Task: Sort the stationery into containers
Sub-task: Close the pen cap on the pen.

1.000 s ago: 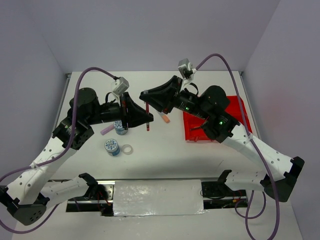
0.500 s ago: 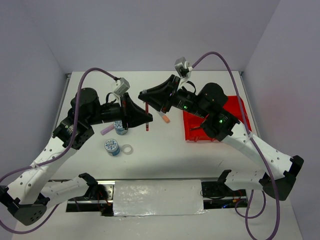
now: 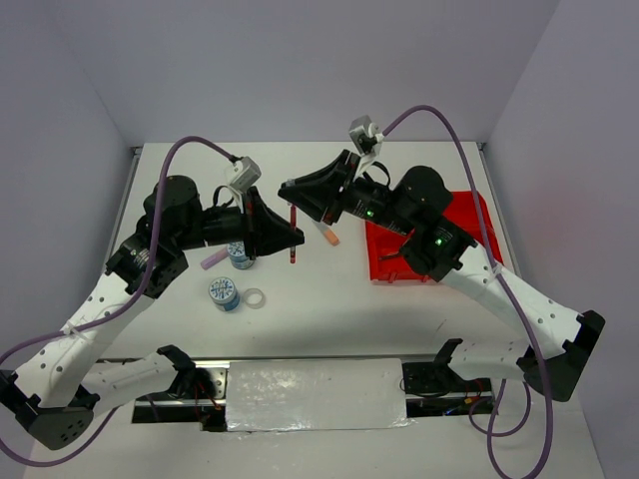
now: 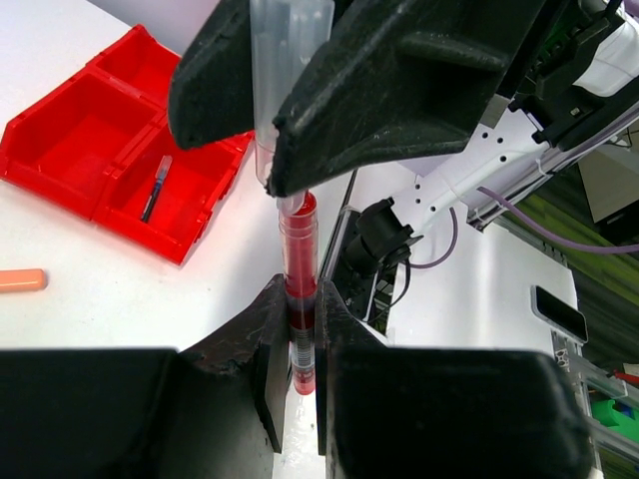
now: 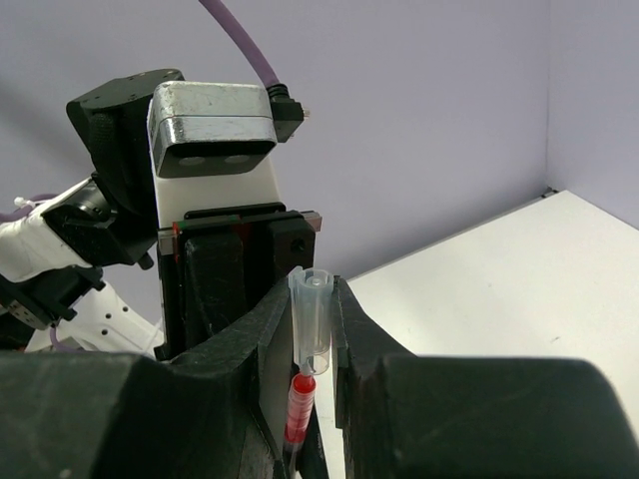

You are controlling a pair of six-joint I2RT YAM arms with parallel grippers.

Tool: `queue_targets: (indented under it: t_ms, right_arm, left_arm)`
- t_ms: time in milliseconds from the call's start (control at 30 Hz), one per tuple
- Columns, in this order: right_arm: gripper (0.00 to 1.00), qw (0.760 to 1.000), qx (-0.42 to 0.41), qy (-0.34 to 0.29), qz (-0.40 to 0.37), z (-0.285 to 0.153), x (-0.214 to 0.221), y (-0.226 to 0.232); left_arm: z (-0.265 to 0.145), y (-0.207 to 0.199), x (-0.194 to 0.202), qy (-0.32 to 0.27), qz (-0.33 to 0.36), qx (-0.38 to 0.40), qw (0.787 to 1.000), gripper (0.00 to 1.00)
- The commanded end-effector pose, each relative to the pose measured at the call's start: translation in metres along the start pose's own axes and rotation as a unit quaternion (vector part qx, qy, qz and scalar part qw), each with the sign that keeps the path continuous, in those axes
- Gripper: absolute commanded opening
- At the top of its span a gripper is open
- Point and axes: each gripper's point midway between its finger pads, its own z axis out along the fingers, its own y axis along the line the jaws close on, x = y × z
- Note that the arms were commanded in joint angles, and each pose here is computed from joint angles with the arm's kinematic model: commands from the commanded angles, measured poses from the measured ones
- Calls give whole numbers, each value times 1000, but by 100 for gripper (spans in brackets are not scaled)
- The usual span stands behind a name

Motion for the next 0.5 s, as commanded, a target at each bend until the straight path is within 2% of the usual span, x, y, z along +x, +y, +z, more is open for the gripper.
queue_targets:
  t_ms: [0, 267, 467]
  right_arm:
    - [0, 1000, 8, 1, 3, -4, 3, -7]
    - [0, 999, -27, 12, 26, -2, 12, 3]
    - [0, 999, -23, 20, 35, -5, 22, 1]
  left_arm:
    - [-5, -14, -23, -37, 46, 19, 998, 0]
    - [-5, -10, -26, -41, 48, 5, 998, 0]
    - [-5, -8, -31, -48, 52, -4, 997, 0]
